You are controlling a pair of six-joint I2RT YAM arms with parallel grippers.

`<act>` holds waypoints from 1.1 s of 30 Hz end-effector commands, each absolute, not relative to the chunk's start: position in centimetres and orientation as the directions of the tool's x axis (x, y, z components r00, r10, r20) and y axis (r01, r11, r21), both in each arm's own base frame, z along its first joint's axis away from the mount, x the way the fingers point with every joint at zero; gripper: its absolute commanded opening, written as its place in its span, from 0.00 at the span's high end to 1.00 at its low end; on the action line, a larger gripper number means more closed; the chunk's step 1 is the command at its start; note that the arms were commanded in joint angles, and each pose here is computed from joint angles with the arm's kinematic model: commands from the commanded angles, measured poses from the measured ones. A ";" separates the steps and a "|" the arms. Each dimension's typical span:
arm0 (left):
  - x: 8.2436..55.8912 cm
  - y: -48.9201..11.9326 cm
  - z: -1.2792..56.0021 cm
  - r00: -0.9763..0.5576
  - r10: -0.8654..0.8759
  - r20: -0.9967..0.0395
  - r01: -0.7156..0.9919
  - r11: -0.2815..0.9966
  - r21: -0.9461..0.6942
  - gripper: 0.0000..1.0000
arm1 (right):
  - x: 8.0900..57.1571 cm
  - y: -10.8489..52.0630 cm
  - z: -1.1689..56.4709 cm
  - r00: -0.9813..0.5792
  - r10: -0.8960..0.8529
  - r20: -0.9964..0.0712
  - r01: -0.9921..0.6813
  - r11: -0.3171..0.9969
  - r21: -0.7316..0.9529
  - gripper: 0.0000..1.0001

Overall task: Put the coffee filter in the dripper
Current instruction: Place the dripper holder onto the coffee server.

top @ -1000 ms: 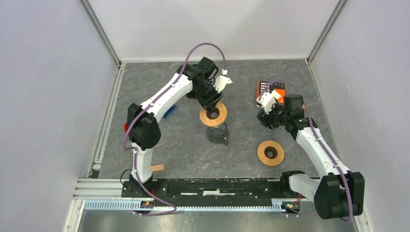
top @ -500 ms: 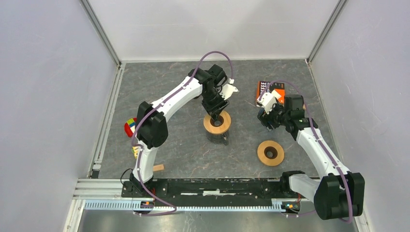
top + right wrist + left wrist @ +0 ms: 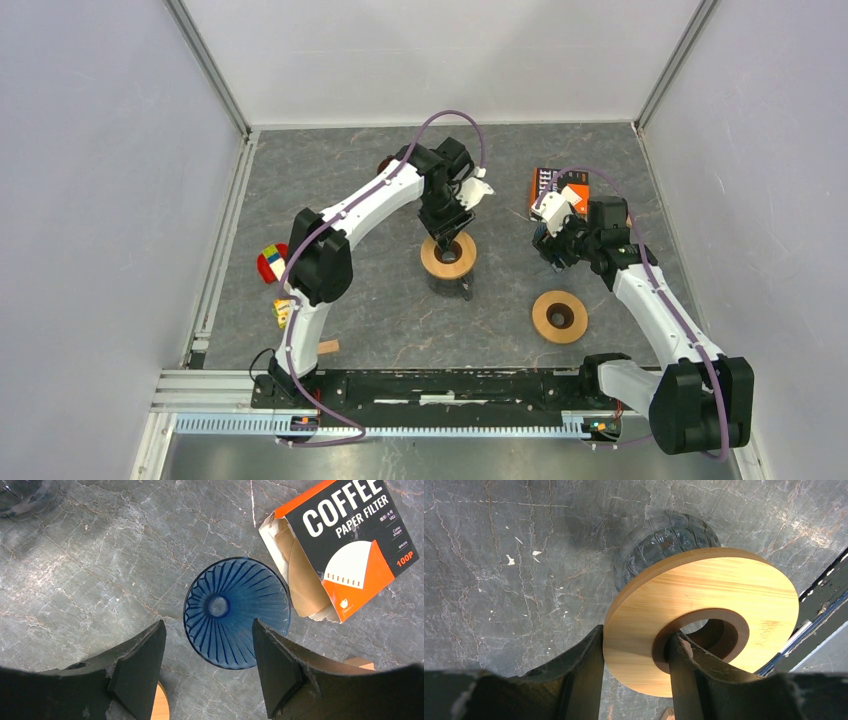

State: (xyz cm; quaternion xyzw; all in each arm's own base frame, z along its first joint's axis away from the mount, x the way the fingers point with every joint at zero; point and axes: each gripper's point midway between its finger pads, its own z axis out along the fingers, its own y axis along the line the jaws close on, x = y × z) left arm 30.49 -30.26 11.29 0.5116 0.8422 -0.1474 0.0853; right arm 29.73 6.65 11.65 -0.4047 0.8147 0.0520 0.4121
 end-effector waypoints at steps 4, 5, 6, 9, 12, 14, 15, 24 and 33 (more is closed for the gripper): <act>30.5 -31.3 12.2 -0.480 0.819 -0.315 0.877 0.452 -0.161 0.60 | 30.1 6.8 12.2 -0.298 -0.617 -0.728 -0.705 0.657 -0.268 0.30; 30.5 -31.4 12.3 -0.480 0.819 -0.315 0.877 0.453 -0.160 0.60 | 30.1 6.8 12.2 -0.298 -0.617 -0.728 -0.705 0.657 -0.269 0.30; 30.5 -31.4 12.2 -0.479 0.819 -0.315 0.878 0.452 -0.158 0.60 | 30.1 6.8 12.2 -0.297 -0.617 -0.729 -0.705 0.657 -0.268 0.30; 30.5 -31.4 12.1 -0.479 0.819 -0.315 0.877 0.454 -0.155 0.60 | 30.1 6.8 12.2 -0.295 -0.618 -0.729 -0.706 0.654 -0.270 0.30; 30.6 -31.4 11.9 -0.477 0.822 -0.310 0.878 0.455 -0.147 0.59 | 30.0 6.9 12.2 -0.296 -0.618 -0.728 -0.707 0.655 -0.269 0.30; 30.5 -31.4 11.9 -0.475 0.824 -0.308 0.880 0.453 -0.146 0.58 | 30.0 6.9 12.2 -0.296 -0.618 -0.729 -0.707 0.655 -0.268 0.30; 30.5 -31.4 11.8 -0.474 0.825 -0.306 0.880 0.452 -0.145 0.58 | 30.0 6.9 12.2 -0.296 -0.617 -0.729 -0.707 0.654 -0.267 0.30; 30.3 -31.7 11.5 -0.474 0.829 -0.299 0.881 0.451 -0.145 0.56 | 30.0 6.8 12.1 -0.301 -0.617 -0.727 -0.708 0.656 -0.264 0.29; 30.8 -31.8 12.5 -0.465 0.823 -0.327 0.884 0.453 -0.116 0.39 | 30.3 6.7 13.0 -0.301 -0.605 -0.737 -0.690 0.672 -0.270 0.29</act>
